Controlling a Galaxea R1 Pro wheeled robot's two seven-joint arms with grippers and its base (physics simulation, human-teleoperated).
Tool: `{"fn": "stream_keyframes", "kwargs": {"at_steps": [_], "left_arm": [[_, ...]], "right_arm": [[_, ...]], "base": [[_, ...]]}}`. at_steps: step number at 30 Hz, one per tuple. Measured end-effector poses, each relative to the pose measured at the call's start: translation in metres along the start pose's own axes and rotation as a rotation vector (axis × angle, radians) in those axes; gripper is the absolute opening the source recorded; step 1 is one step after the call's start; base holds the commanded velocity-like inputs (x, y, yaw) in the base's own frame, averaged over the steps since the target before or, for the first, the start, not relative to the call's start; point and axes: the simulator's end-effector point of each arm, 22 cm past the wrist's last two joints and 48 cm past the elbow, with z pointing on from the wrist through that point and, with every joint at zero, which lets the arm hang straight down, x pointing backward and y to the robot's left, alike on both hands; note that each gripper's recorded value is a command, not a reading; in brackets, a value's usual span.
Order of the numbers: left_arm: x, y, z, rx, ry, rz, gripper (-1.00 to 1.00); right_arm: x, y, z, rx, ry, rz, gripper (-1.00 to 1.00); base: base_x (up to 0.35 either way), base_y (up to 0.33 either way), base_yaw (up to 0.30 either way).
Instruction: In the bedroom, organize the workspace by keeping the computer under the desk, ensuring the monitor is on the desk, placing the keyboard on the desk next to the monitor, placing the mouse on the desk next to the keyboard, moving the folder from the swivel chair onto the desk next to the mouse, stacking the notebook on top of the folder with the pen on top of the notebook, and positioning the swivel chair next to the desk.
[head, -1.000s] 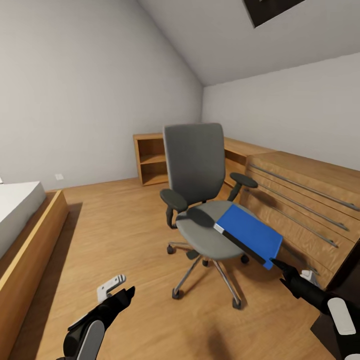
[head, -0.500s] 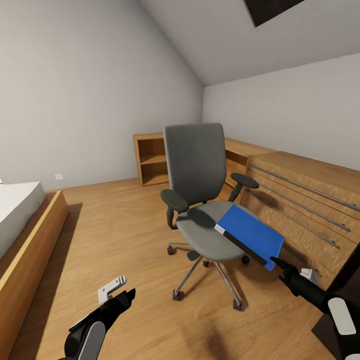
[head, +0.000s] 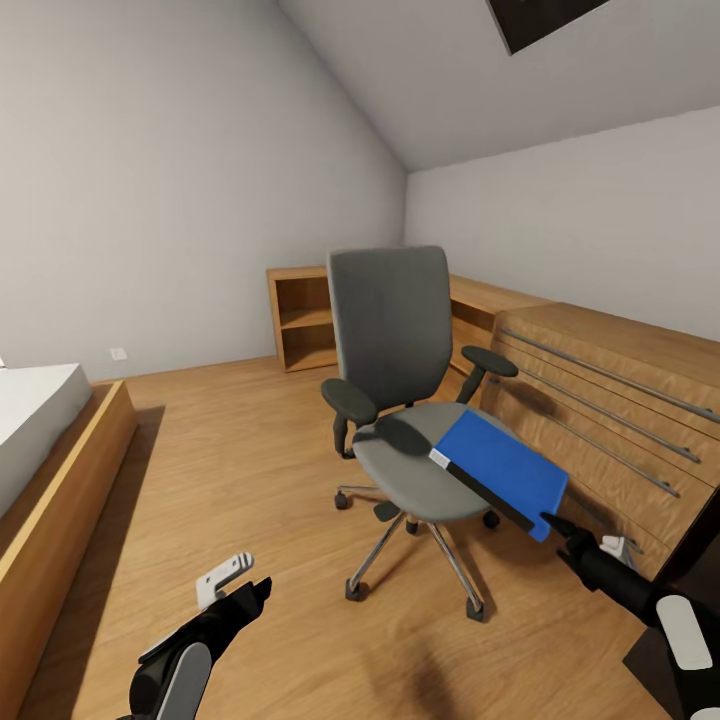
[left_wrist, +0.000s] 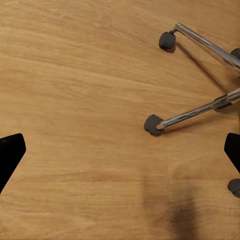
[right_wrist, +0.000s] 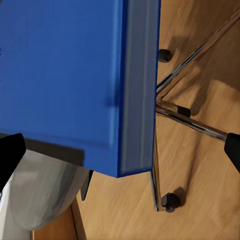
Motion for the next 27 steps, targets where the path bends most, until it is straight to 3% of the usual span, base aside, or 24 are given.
{"fn": "stream_keyframes", "kwargs": {"at_steps": [10, 13, 18, 23, 27], "left_arm": [[0.000, -0.001, 0.000, 0.001, -0.001, 0.001, 1.00], [0.000, -0.001, 0.000, 0.002, 0.000, 0.002, 1.00], [0.000, -0.001, 0.000, 0.003, 0.000, 0.002, 1.00], [0.000, -0.001, 0.000, 0.003, 0.000, 0.002, 1.00], [0.000, -0.001, 0.000, 0.005, 0.001, 0.003, 1.00]], "right_arm": [[-0.008, 0.014, -0.005, -0.072, -0.016, 0.003, 1.00], [-0.032, 0.011, -0.018, -0.080, -0.060, 0.007, 1.00], [-0.057, 0.024, -0.037, -0.162, -0.086, -0.020, 1.00], [-0.059, 0.008, -0.044, -0.161, -0.076, 0.008, 1.00], [-0.062, 0.010, -0.052, -0.210, -0.071, 0.023, 1.00]], "base": [[0.000, 0.000, 0.000], [0.000, 0.000, 0.000], [0.000, 0.000, 0.000], [0.000, 0.000, 0.000], [0.000, 0.000, 0.000]]}}
